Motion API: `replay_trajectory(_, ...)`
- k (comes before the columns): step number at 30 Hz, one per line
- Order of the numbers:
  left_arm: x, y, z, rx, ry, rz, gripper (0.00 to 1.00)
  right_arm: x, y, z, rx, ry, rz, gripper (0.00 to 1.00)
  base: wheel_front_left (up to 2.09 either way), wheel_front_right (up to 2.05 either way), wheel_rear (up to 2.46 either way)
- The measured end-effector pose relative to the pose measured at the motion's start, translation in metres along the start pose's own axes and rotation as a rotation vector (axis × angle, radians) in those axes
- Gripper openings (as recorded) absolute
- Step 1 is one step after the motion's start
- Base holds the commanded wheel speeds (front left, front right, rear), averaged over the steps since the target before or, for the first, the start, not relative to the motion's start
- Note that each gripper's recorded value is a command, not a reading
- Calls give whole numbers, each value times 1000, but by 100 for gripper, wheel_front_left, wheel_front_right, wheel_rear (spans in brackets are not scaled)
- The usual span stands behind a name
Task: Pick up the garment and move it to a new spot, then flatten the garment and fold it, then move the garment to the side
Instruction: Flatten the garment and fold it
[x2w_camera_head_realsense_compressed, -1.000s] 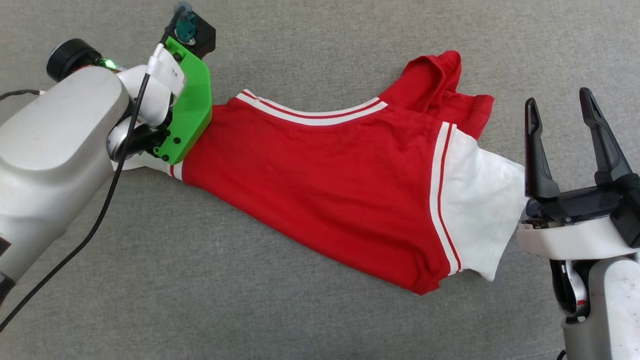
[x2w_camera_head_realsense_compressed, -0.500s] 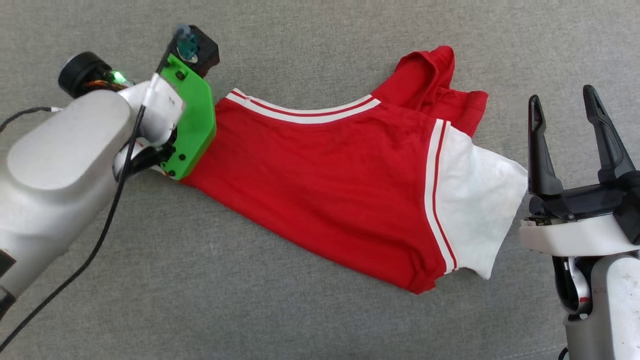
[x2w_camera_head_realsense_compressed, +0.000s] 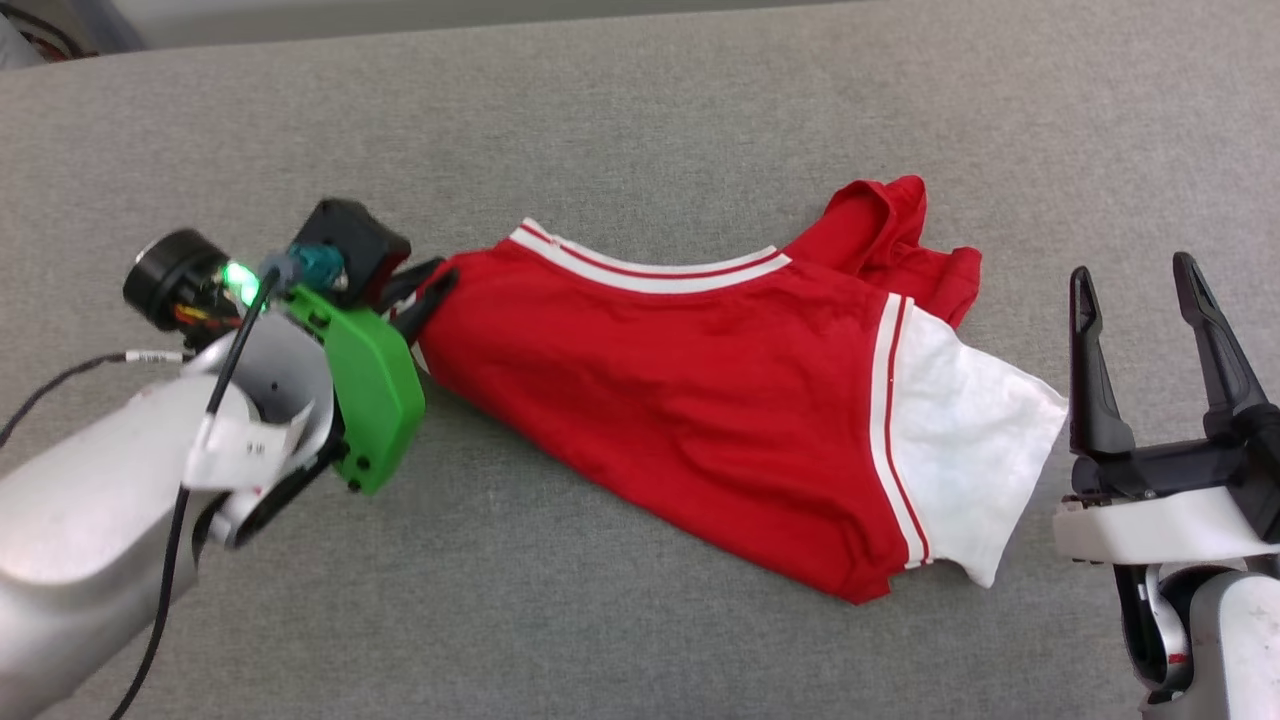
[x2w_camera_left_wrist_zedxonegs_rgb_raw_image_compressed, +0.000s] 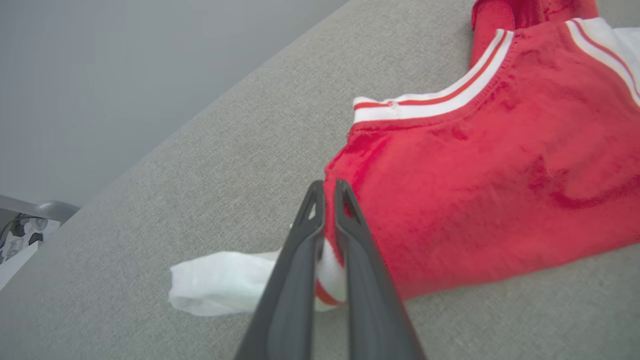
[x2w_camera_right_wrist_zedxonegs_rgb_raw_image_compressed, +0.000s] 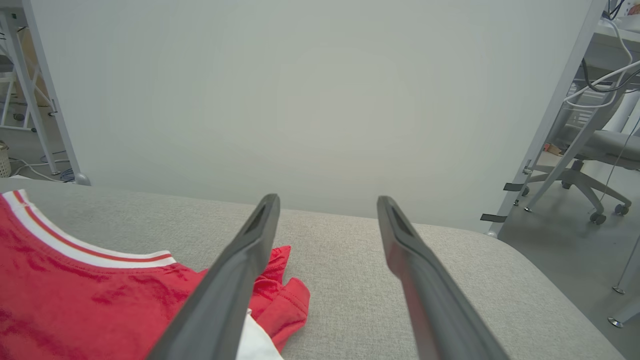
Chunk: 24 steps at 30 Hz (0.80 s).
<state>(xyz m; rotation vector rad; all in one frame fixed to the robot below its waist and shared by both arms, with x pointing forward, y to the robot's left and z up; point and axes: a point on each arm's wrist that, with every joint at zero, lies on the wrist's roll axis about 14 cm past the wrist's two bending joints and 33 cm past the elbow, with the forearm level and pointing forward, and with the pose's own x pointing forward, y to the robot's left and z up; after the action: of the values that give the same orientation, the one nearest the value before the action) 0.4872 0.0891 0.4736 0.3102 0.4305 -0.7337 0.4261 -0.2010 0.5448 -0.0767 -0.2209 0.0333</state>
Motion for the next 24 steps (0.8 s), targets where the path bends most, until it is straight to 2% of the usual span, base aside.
replay_trajectory(12,-112,-55,15,1,-91,103,0,-7,16,26,32,-63,32,100,0,0,0)
replay_trajectory(17,-114,-57,18,29,-94,105,0,-6,19,26,38,-65,41,100,0,0,0)
replay_trajectory(24,-88,-43,22,68,-93,78,0,-3,12,18,28,-50,21,100,0,0,0)
